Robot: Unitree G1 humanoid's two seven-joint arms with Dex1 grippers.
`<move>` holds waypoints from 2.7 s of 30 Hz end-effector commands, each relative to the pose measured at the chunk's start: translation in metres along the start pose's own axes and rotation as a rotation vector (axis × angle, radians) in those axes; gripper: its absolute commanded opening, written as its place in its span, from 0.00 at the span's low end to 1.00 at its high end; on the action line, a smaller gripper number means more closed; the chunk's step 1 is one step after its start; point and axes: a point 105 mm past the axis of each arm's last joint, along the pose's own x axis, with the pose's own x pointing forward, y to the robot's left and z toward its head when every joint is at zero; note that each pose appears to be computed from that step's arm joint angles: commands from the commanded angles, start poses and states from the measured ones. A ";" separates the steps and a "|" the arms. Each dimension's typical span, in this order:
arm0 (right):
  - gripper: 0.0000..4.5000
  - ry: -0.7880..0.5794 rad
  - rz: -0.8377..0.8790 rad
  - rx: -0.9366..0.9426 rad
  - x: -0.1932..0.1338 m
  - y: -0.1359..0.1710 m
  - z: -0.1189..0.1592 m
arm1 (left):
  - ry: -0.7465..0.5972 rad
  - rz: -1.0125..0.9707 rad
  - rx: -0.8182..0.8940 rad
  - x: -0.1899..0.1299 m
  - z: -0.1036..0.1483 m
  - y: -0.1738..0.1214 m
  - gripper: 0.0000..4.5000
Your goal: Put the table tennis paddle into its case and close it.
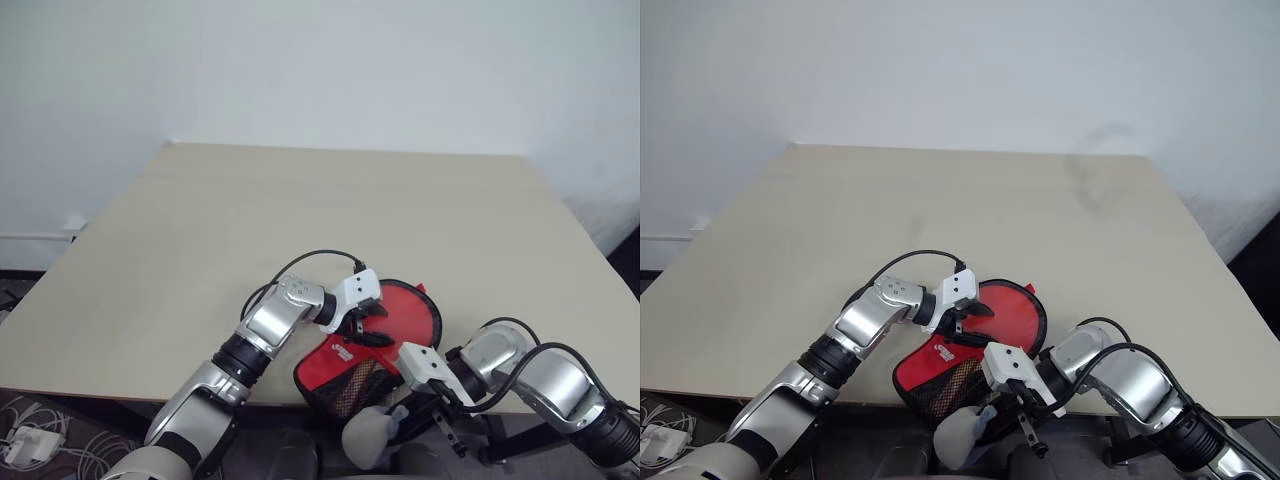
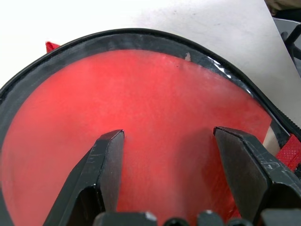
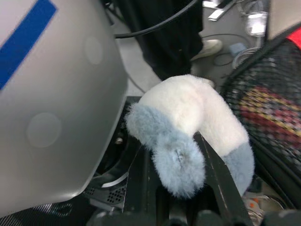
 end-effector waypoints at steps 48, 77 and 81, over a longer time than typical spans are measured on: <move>0.98 -0.395 -0.233 0.027 -0.032 -0.037 0.048 | 0.076 0.087 -0.110 -0.011 -0.032 0.013 0.72; 0.98 -0.310 -0.990 0.538 -0.129 -0.142 -0.031 | -0.106 0.042 -0.245 -0.095 -0.012 0.005 0.72; 0.98 -0.282 -0.964 0.541 -0.124 -0.140 -0.033 | -0.101 0.082 -0.265 -0.100 -0.016 0.009 0.72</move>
